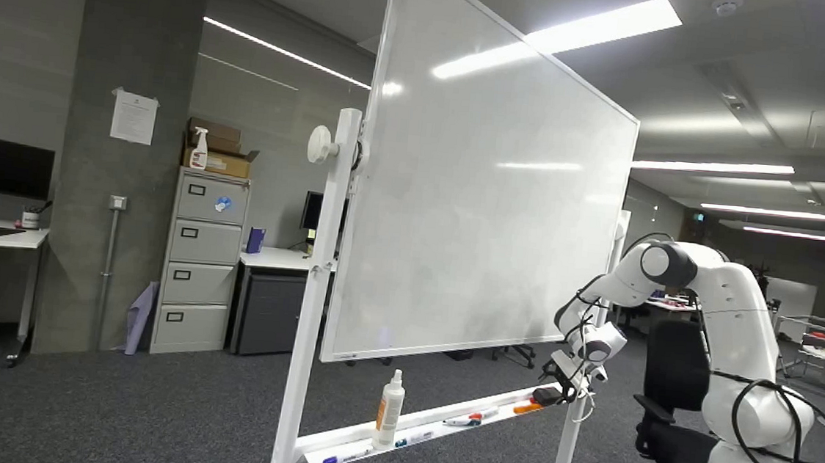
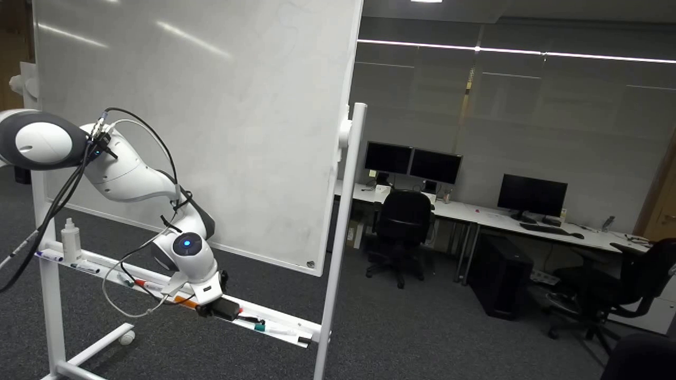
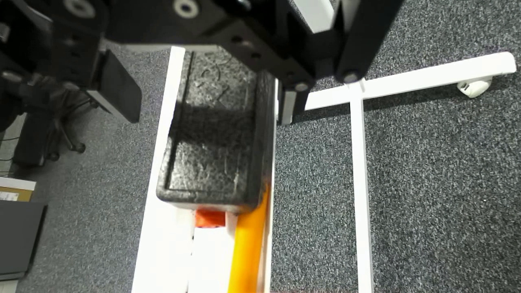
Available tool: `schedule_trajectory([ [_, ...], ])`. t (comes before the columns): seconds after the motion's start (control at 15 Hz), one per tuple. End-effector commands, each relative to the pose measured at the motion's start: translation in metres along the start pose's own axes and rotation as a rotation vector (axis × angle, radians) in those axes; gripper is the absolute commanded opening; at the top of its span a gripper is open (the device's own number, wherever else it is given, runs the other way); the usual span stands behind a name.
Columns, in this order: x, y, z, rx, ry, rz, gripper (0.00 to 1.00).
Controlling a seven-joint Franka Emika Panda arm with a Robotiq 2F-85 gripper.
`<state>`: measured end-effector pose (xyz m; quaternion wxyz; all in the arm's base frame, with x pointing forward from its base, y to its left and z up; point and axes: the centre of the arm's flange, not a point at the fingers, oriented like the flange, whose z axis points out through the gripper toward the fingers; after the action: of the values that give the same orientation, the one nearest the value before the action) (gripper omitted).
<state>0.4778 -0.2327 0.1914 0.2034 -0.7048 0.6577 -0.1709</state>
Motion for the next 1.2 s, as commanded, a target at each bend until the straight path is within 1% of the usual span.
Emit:
schedule_trajectory([
  [0.0,0.003,-0.009,0.001,0.010,-0.001,0.000,1.00],
  [0.13,0.002,-0.011,-0.005,0.013,-0.004,-0.009,1.00],
  [0.33,-0.004,-0.015,-0.019,0.026,-0.002,-0.058,1.00],
  [0.47,-0.012,-0.019,-0.031,0.024,-0.007,-0.098,1.00],
  [0.53,-0.016,-0.020,-0.041,0.002,-0.020,-0.136,1.00],
  [0.73,-0.029,-0.016,-0.070,-0.086,-0.082,-0.325,1.00],
  [0.93,-0.043,-0.006,-0.094,-0.117,-0.084,-0.526,1.00],
  [1.07,-0.053,-0.002,-0.117,-0.113,-0.073,-0.642,1.00],
  [1.13,-0.058,0.001,-0.130,-0.124,-0.081,-0.698,1.00],
])
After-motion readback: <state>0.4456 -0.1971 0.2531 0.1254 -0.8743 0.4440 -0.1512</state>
